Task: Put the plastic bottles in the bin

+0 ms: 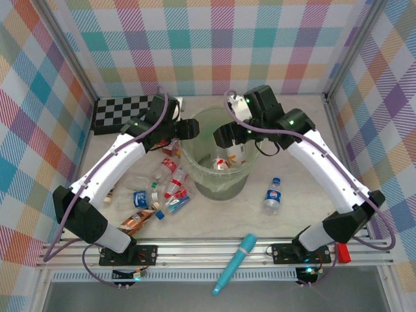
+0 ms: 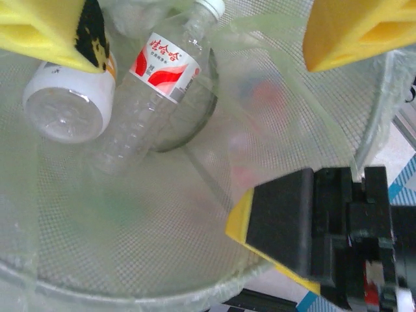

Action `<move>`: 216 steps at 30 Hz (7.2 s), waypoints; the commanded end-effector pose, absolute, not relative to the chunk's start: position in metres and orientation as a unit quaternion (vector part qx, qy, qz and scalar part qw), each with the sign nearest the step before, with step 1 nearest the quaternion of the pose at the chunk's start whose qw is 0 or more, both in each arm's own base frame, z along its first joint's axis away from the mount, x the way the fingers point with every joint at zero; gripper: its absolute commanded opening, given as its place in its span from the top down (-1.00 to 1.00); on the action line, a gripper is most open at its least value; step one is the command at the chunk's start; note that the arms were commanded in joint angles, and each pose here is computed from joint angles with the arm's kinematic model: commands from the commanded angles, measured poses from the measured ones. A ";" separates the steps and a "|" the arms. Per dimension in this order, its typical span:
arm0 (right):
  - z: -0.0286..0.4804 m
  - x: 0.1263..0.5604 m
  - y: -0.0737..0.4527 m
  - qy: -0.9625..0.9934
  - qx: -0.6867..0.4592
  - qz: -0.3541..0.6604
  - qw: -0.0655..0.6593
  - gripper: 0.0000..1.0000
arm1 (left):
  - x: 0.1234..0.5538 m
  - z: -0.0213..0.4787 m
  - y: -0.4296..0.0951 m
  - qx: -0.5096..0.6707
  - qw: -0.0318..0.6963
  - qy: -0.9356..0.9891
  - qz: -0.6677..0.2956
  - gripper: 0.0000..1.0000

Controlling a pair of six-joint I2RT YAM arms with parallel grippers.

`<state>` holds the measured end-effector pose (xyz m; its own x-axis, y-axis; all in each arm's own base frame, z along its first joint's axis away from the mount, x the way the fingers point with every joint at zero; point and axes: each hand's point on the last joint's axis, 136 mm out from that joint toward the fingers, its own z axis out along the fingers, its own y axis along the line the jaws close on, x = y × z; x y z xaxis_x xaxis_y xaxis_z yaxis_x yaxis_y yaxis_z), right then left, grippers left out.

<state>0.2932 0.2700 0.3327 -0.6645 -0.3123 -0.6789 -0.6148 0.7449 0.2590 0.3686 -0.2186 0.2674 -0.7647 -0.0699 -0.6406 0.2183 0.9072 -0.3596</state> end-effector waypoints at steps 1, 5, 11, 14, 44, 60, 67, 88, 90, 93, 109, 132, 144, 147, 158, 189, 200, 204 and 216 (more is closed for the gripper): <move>0.318 0.295 0.263 0.901 -0.267 0.205 0.271 -0.46 | 0.360 0.239 -0.219 0.044 0.300 0.932 -0.198 -0.21; 0.323 0.293 0.266 0.906 -0.268 0.211 0.251 -0.25 | 0.360 0.239 -0.217 0.044 0.300 0.933 -0.195 -0.21; 0.365 0.282 0.252 0.897 -0.234 0.232 0.296 -0.18 | 0.360 0.239 -0.218 0.044 0.299 0.933 -0.194 -0.21; 0.383 0.277 0.224 0.907 -0.187 0.216 0.310 -0.20 | 0.361 0.239 -0.218 0.046 0.299 0.933 -0.194 -0.21; 0.101 0.203 0.087 0.968 0.204 0.141 -0.045 -0.58 | 0.364 0.237 -0.220 0.048 0.295 0.934 -0.194 -0.21; 0.032 0.208 0.093 0.966 0.199 0.137 -0.096 -0.76 | 0.365 0.232 -0.221 0.048 0.290 0.937 -0.191 -0.21; 0.020 0.212 0.093 0.967 0.194 0.134 -0.097 -0.81 | 0.366 0.229 -0.221 0.046 0.288 0.938 -0.189 -0.21; 0.035 0.207 0.091 0.969 0.189 0.136 -0.082 -0.48 | 0.366 0.226 -0.222 0.044 0.286 0.938 -0.191 -0.21; 0.043 0.207 0.089 0.971 0.184 0.135 -0.074 -0.34 | 0.366 0.226 -0.222 0.045 0.287 0.938 -0.192 -0.21; 0.059 0.210 0.087 0.974 0.175 0.130 -0.061 -0.26 | 0.367 0.227 -0.223 0.044 0.288 0.937 -0.194 -0.22; 0.244 0.248 0.070 0.979 0.104 0.127 0.120 -0.06 | 0.369 0.230 -0.226 0.051 0.289 0.935 -0.200 -0.22; 0.383 0.316 0.237 0.924 -0.170 0.203 0.276 0.02 | 0.371 0.233 -0.229 0.049 0.293 0.933 -0.204 -0.21; 0.280 0.292 0.267 0.953 -0.199 0.181 0.142 0.01 | 0.372 0.229 -0.230 0.047 0.292 0.933 -0.206 -0.21; 0.256 0.289 0.263 0.960 -0.191 0.166 0.123 0.00 | 0.373 0.230 -0.230 0.047 0.293 0.932 -0.207 -0.21; 0.190 0.274 0.248 0.973 -0.190 0.122 0.050 -0.01 | 0.373 0.231 -0.229 0.047 0.295 0.932 -0.205 -0.21; 0.251 0.262 0.290 0.942 -0.267 0.191 0.069 -0.17 | 0.372 0.235 -0.229 0.049 0.298 0.931 -0.205 -0.21; 0.171 0.253 0.253 0.969 -0.223 0.104 -0.018 0.12 | 0.371 0.237 -0.226 0.050 0.298 0.932 -0.201 -0.21; 0.167 0.246 0.241 0.974 -0.197 0.111 -0.035 0.13 | 0.370 0.236 -0.223 0.049 0.298 0.933 -0.194 -0.21; 0.199 0.273 0.267 0.965 -0.172 0.195 0.038 0.03 | 0.371 0.239 -0.228 0.045 0.300 0.930 -0.209 -0.21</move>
<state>0.2667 0.2761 0.1958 -0.9144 -0.3660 -0.1729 -0.4048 0.8309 0.3817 0.3781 -0.2274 0.2645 -0.7659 -0.0691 -0.6392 0.2304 0.8987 -0.3731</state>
